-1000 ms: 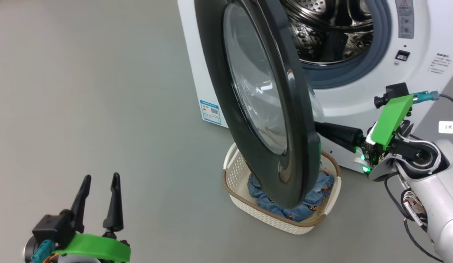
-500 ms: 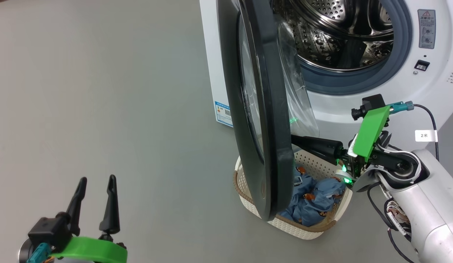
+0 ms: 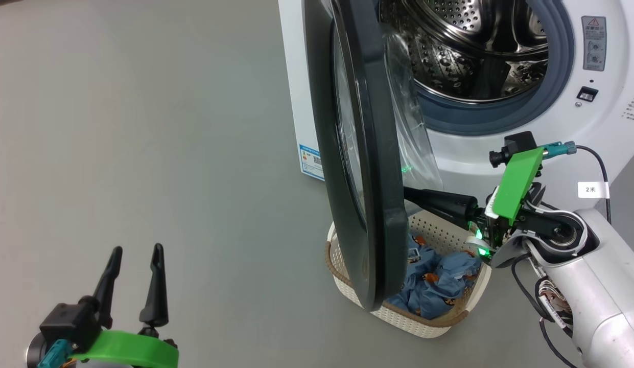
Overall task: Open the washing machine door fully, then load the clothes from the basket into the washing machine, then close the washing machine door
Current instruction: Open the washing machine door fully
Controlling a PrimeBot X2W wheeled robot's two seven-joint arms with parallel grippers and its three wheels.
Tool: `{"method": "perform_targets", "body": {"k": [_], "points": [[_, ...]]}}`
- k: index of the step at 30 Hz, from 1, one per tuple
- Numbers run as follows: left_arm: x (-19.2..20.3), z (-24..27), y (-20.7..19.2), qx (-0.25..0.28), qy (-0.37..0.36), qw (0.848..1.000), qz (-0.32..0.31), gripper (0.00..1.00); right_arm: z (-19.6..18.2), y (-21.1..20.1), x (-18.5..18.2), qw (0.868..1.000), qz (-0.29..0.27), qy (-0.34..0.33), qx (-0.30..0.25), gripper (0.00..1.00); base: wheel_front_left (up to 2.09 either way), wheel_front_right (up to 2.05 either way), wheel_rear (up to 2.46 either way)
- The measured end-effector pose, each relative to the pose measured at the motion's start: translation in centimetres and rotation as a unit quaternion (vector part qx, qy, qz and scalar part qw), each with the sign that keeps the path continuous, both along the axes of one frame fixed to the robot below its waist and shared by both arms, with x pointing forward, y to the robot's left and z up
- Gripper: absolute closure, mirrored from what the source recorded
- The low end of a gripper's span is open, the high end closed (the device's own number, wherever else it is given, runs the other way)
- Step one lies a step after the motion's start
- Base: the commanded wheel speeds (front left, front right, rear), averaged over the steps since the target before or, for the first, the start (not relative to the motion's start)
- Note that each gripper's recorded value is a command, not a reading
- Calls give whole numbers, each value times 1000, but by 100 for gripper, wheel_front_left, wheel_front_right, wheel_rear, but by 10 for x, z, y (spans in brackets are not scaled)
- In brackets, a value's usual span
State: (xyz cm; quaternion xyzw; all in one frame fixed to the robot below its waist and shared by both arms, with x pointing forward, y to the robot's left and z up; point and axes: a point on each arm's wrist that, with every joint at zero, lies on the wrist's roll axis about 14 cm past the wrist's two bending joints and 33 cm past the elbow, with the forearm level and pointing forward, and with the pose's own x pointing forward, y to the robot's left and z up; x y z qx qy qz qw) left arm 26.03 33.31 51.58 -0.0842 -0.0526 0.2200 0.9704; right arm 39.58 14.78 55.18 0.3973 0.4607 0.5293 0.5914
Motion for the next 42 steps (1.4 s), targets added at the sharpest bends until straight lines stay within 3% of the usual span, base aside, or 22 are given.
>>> {"method": "perform_targets", "body": {"k": [8, 9, 10, 11, 12, 13, 22, 29, 37, 42], "points": [[5, 2, -6, 1, -3, 1000, -16, 0, 12, -8, -1, 1000, -16, -12, 14, 100, 0, 0, 0], [7, 3, -8, 1, -3, 1000, -20, 0, 14, -10, -2, 1000, -18, -14, 17, 95, 0, 0, 0], [9, 3, -10, 1, -4, 1000, -24, 0, 15, -12, -1, 999, -22, -16, 20, 63, 0, 0, 0], [11, 3, -12, 1, -5, 1000, -28, 0, 18, -15, 0, 999, -29, -19, 24, 50, 0, 0, 0], [13, 3, -13, -1, -6, 999, -32, 0, 21, -18, 1, 999, -35, -22, 28, 15, 0, 0, 0], [16, 4, -15, -1, -8, 999, -36, 0, 23, -22, 2, 998, -42, -25, 32, 0, 0, 0, 0], [41, 7, -37, 0, -13, 996, -84, 0, 38, -58, 3, 991, -103, -74, 44, 0, 0, 0, 0], [64, 10, -60, -2, -14, 992, -125, 0, 63, -95, 8, 970, -183, -150, 60, 0, 0, 0, 0], [90, 16, -89, 4, -22, 984, -176, 0, 78, -146, 15, 924, -294, -239, 47, 0, 0, 0, 0], [102, 18, -106, 5, -25, 980, -199, 0, 83, -183, 23, 870, -373, -321, 12, 0, 0, 0, 0]]}}
